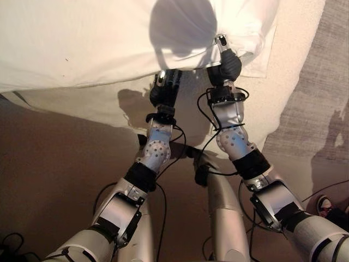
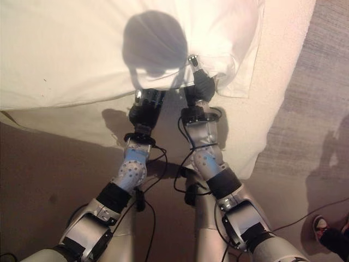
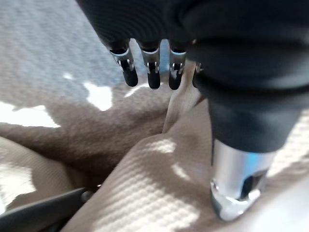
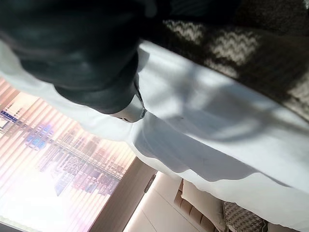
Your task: Make the bed
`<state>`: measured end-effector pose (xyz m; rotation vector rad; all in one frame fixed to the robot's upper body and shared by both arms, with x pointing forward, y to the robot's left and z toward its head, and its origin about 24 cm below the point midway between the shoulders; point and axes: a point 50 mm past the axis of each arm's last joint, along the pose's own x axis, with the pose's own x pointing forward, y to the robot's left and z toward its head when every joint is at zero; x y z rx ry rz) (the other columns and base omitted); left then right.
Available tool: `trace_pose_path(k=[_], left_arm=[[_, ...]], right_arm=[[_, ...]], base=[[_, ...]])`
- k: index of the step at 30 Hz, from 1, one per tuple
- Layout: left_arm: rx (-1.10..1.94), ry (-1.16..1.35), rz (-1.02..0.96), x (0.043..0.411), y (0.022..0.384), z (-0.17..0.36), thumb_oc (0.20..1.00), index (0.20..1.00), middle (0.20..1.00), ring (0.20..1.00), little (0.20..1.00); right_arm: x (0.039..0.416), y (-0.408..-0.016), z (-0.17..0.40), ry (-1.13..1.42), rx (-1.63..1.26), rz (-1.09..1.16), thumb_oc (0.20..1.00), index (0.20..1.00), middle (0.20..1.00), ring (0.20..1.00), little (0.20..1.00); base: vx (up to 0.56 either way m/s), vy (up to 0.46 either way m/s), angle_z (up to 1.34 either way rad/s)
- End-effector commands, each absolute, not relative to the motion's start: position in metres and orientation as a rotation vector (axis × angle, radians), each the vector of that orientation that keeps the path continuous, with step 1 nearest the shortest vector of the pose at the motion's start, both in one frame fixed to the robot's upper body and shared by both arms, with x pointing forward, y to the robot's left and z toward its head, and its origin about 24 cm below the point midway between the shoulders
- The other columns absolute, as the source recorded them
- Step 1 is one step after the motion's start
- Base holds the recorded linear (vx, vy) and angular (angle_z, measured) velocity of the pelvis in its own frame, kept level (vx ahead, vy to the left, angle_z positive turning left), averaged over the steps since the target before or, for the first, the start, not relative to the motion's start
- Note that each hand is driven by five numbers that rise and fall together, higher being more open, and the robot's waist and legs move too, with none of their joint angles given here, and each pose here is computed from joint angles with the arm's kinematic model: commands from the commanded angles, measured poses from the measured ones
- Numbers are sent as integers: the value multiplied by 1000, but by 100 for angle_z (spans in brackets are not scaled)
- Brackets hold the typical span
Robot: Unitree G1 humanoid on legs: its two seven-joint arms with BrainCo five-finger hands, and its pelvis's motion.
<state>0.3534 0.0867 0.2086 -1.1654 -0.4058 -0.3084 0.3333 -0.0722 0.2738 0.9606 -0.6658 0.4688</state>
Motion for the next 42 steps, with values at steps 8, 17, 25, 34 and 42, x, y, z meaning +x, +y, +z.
trace_pose_path(k=[8, 17, 25, 34, 42], left_arm=[[-1203, -805, -90, 336, 179, 251, 1000, 1000, 1000, 1000, 1000], [-1185, -849, -110, 326, 176, 255, 1000, 1000, 1000, 1000, 1000], [-1191, -879, -63, 323, 183, 254, 1000, 1000, 1000, 1000, 1000], [-1058, -907, 190, 319, 245, 240, 1000, 1000, 1000, 1000, 1000], [-874, -953, 229, 315, 269, 258, 1000, 1000, 1000, 1000, 1000]], right_arm=[[326, -107, 261, -758, 911, 417, 200, 200, 200, 200, 200], [324, -105, 260, -755, 887, 430, 200, 200, 200, 200, 200], [324, -112, 260, -768, 877, 414, 200, 200, 200, 200, 200], [324, -129, 251, -761, 840, 355, 200, 200, 200, 200, 200], [327, -134, 243, -730, 805, 342, 200, 200, 200, 200, 200]], base=[[0, 0, 0], [0, 0, 0], [0, 0, 0], [0, 0, 0], [1, 9, 1]])
